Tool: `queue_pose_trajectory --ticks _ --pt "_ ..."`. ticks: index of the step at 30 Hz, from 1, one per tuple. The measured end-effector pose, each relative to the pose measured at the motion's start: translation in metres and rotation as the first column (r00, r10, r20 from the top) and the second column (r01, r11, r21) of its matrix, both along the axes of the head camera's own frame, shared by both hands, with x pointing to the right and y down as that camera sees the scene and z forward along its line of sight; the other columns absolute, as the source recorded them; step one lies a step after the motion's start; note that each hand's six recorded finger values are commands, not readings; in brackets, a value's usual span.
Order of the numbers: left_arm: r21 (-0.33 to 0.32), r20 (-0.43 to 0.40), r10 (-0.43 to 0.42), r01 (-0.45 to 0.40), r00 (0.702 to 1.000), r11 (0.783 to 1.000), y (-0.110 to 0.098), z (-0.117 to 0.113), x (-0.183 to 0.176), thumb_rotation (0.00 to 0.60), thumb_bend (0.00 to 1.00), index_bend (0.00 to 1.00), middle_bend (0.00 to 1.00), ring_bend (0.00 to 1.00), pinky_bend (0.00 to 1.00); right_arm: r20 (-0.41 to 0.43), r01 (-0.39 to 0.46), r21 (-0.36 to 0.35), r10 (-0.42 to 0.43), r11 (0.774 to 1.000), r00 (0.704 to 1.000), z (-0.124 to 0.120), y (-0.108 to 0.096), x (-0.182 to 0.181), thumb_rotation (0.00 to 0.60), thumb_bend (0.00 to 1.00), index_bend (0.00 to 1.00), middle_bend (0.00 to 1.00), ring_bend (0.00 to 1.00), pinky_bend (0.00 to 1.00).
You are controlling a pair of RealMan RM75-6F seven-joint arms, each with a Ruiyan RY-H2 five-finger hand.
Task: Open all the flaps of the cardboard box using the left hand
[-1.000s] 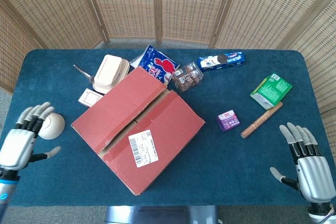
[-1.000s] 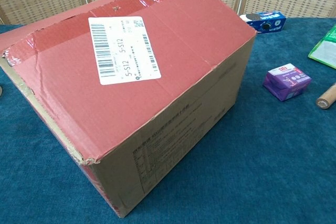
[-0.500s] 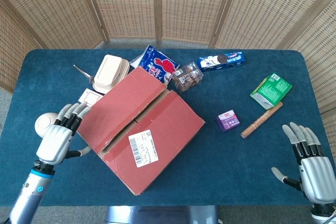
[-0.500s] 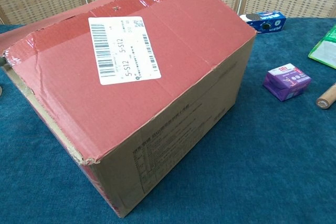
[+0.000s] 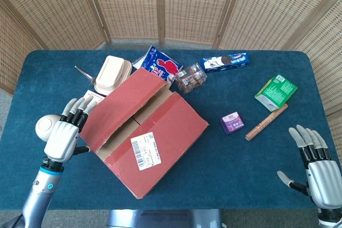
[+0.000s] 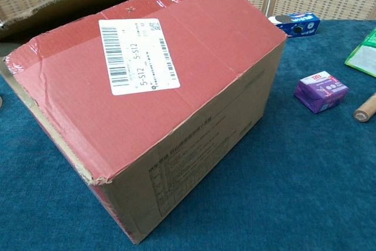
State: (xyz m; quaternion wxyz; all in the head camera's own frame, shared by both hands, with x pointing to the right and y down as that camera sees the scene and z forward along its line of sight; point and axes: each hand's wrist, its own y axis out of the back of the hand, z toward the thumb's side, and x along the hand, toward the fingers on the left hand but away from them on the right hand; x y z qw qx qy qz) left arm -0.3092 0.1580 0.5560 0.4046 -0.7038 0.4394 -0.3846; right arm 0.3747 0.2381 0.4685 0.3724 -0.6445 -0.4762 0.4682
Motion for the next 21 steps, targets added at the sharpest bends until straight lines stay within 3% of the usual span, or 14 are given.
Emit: queue_pose_trajectory --ticks 8,21 --pt "0.093 -0.019 -0.059 0.06 0.998 0.994 -0.009 -0.023 -0.023 0.6 0.0 0.0 0.0 0.0 0.0 0.004 0.003 -0.002 -0.003 1.0 1.0 -0.001 0.001 -0.001 0.6 0.14 0.0 0.0 0.0 0.04" --pt "0.174 0.095 -0.149 0.131 0.984 0.976 -0.046 -0.042 -0.084 0.6 0.0 0.0 0.0 0.0 0.02 0.005 0.005 -0.012 -0.005 1.0 1.0 0.001 0.002 -0.002 0.6 0.14 0.0 0.0 0.0 0.04"
